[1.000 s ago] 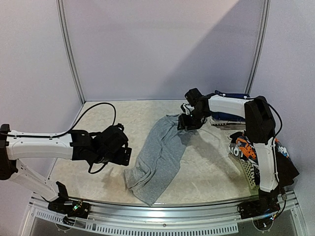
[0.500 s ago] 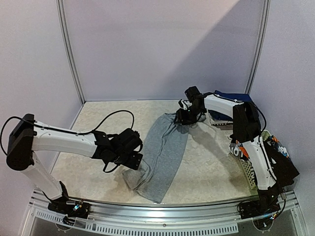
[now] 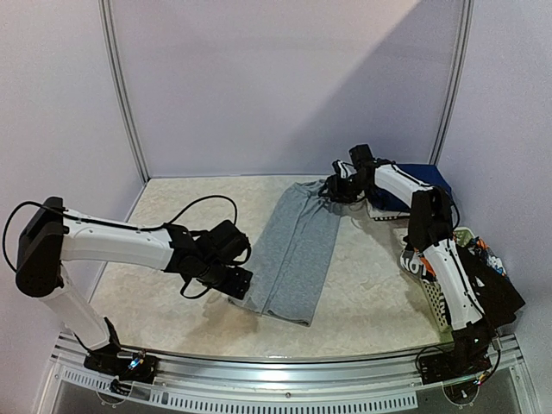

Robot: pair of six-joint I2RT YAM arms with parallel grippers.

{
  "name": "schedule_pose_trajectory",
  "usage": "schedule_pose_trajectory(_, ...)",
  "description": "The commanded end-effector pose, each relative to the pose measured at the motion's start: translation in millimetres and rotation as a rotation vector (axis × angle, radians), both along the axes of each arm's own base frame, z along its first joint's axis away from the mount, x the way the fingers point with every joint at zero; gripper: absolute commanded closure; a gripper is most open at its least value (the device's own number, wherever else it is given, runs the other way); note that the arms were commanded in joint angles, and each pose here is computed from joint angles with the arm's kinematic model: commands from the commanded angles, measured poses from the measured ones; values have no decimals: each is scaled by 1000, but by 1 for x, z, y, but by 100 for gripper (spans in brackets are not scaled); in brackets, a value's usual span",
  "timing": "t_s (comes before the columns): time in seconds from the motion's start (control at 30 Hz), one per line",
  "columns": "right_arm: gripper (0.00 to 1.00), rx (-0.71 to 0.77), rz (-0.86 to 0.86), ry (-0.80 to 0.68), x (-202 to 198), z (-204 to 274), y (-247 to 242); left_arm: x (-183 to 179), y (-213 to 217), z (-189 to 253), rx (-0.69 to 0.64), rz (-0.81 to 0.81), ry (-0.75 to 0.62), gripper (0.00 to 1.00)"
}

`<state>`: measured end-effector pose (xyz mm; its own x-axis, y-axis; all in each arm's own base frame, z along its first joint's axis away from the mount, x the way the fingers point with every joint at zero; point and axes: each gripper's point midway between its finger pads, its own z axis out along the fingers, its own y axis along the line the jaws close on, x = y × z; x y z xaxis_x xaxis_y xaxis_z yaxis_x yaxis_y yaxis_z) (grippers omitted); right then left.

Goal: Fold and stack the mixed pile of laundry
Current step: Rotate the rectangle-folded tank top at the center of the board.

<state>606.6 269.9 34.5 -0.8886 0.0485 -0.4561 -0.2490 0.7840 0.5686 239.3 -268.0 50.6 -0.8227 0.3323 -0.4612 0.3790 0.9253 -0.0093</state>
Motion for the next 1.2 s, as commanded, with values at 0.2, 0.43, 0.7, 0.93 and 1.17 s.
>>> schedule_pose_trajectory(0.2, 33, 29, 129, -18, -22, 12, 18, -8, 2, -10, -49, 17, 52, 30)
schedule_pose_trajectory(0.43, 25, 22, 184, -105, -51, 83, 50, -7, 22, -26, -50, 70, 84, 45)
schedule_pose_trajectory(0.7, 24, -39, 193, -99, -110, 114, 63, -9, 12, -29, -142, 15, 101, 60)
schedule_pose_trajectory(0.93, 24, -153, 131, -58, -179, 111, 53, -15, 9, -36, -174, -4, 121, 71)
schedule_pose_trajectory(1.17, 24, -133, 45, 45, -279, 77, 44, -25, 3, -48, -227, -25, 158, 89)
